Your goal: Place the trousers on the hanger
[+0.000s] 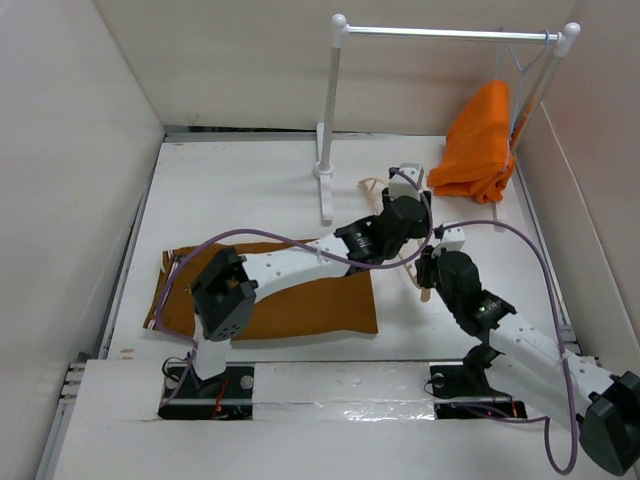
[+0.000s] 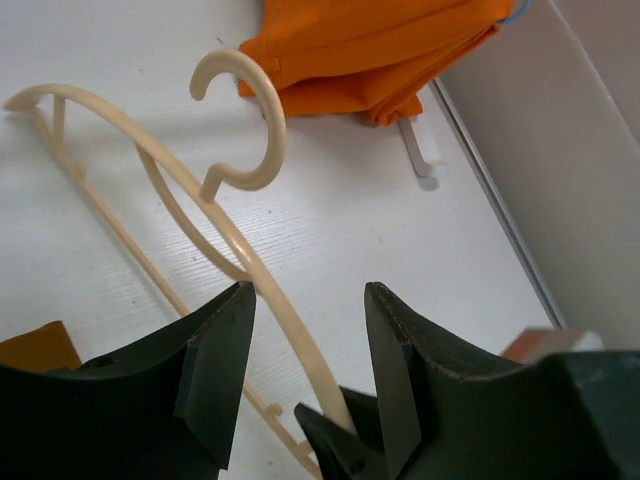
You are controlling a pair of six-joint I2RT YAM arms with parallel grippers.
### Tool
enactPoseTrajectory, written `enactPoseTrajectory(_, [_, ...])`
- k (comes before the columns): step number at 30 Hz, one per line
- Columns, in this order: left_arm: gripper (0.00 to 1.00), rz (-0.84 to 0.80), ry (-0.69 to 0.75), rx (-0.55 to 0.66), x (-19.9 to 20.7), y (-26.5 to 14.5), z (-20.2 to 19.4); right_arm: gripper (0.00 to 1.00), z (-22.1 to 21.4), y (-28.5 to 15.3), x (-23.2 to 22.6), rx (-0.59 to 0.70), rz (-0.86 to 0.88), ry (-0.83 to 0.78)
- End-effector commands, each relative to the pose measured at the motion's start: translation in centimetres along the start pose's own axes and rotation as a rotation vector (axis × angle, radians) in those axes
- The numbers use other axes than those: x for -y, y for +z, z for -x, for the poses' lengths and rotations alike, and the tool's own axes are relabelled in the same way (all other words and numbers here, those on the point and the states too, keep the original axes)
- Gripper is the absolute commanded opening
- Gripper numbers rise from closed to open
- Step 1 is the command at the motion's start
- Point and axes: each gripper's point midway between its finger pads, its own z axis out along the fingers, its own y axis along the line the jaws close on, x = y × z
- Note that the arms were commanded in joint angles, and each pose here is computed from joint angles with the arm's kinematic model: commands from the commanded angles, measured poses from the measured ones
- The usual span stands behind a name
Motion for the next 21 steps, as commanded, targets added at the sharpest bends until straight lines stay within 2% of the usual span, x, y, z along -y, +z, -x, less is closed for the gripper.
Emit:
enactPoseTrajectory(1, [0.46,-0.01,0.004,0.023,0.8,1.7,2.5,0.0,0.5,0.0,0.0,0.053,-0.024,0.036])
enactPoseTrajectory(5, [0.46,0.016,0.033,0.018,1.3,4.6,2.1,0.0,0.5,-0.2,0.0,0.045,-0.03,0.025])
enactPoseTrajectory(9, [0.45,0.107,0.049,0.065,-0.1,6.1,3.0,0.0,0.6,-0.3,-0.2,0.054,-0.021,0.02])
enactPoseTrajectory(13, [0.45,0.118,0.066,0.057,-0.4,7.1,2.7,0.0,0.6,-0.5,-0.2,0.057,-0.018,0.025])
enactPoseTrajectory(17, [0.4,0.146,0.078,0.059,-0.9,8.3,2.8,0.0,0.6,-0.5,-0.3,0.052,-0.013,0.023])
enactPoseTrajectory(19, [0.28,0.137,0.081,0.048,-0.7,8.4,2.4,0.0,0.7,-0.7,-0.6,0.054,-0.005,0.027])
enactPoseTrajectory(20, [0.14,0.15,0.081,0.046,-1.3,8.7,2.5,0.0,0.7,-0.7,-0.5,0.055,-0.006,0.027])
enactPoseTrajectory(21, [0.07,0.164,0.077,0.05,-1.6,8.6,2.5,0.02,0.7,-0.7,-0.5,0.057,-0.007,0.028])
